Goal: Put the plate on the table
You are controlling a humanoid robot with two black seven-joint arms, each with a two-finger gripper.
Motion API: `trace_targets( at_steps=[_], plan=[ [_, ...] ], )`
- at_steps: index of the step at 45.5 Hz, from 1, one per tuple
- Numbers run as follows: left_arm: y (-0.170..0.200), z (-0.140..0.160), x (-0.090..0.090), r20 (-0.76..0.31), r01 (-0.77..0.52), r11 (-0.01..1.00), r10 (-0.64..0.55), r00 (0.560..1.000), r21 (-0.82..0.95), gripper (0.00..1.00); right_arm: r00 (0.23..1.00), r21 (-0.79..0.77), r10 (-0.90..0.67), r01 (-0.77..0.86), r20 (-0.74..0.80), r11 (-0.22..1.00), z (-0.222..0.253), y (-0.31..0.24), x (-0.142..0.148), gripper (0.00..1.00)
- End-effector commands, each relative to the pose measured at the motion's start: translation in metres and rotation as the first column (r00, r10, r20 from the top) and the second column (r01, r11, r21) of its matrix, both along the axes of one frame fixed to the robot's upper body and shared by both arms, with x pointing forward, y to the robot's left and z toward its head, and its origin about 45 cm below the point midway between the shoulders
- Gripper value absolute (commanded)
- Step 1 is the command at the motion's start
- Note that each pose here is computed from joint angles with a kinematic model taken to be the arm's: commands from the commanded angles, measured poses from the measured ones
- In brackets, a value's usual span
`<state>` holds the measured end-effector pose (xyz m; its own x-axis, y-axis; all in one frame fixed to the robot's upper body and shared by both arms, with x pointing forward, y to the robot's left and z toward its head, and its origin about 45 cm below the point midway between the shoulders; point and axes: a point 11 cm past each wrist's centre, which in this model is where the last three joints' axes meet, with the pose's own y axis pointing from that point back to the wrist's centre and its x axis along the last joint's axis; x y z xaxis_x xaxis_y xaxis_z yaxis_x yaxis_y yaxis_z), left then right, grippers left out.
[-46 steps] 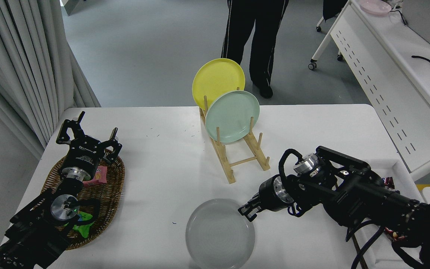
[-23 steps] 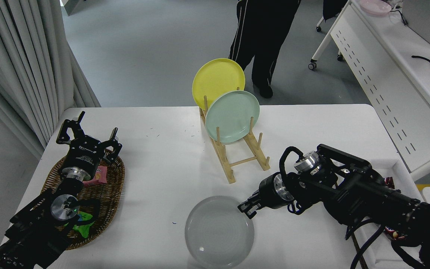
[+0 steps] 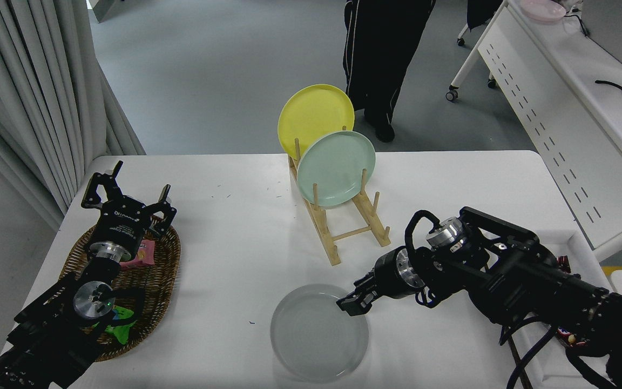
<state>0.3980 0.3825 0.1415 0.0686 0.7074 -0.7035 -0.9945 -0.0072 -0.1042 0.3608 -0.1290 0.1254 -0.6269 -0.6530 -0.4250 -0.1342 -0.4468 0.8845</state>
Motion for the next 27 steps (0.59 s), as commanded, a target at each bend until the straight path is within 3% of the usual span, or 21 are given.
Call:
trace_targets(
  at_steps=[1,11,27],
  plan=[
    [0.0,0.0,0.0,0.0,0.0,1.0,0.0,1.0,-0.001,1.0,0.986,0.112,0.08,-0.096,0.145,0.989,0.035,0.026,0.009,1.0],
    [0.0,0.0,0.0,-0.001,-0.001,1.0,0.001,1.0,0.0,1.0,0.916,0.263,0.106,-0.22,0.386,0.94,0.073,0.041,0.02,1.0],
    [0.0,0.0,0.0,-0.001,0.001,1.0,-0.001,1.0,0.0,1.0,0.744,0.319,0.015,-0.305,0.668,0.898,0.099,0.038,0.042,1.0]
  ],
)
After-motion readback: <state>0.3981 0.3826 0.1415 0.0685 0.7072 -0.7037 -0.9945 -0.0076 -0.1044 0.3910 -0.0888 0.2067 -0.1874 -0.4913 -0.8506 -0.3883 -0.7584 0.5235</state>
